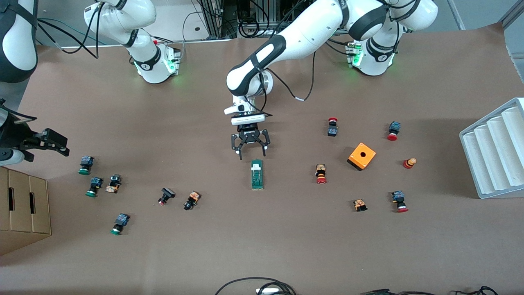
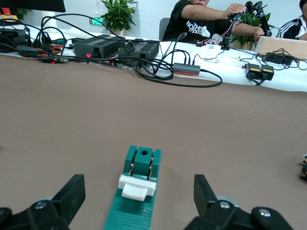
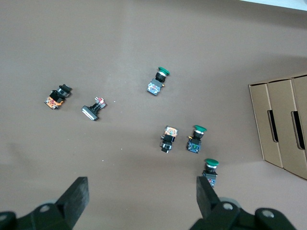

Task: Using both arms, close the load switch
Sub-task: 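Lower the left gripper and align it above the white lever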

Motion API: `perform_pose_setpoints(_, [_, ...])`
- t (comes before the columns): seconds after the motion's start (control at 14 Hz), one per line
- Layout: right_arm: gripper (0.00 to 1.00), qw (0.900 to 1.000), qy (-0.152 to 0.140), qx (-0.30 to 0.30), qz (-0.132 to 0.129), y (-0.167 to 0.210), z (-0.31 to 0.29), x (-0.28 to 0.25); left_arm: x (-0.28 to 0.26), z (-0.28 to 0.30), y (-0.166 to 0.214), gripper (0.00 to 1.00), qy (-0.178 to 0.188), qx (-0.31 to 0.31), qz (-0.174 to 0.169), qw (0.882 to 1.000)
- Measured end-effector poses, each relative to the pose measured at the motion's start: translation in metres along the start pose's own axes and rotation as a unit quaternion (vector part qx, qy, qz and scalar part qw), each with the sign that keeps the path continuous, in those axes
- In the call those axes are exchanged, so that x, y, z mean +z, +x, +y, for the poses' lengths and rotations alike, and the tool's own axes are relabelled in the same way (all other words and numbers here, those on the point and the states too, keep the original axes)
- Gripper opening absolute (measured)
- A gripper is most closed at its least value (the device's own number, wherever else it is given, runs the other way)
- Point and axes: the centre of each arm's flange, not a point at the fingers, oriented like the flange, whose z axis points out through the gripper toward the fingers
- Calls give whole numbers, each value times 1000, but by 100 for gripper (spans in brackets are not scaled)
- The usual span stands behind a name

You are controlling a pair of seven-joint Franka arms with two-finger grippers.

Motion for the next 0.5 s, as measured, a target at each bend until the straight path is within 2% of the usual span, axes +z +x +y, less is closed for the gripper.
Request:
perform_pose_setpoints(0.36, [100, 1000, 0, 0, 0, 0, 0, 0, 3, -6, -19, 100, 14, 14, 18, 1000])
perform_pose_setpoints(0.5, [100, 1000, 0, 0, 0, 0, 0, 0, -1, -5, -22, 100, 8, 8, 35, 999])
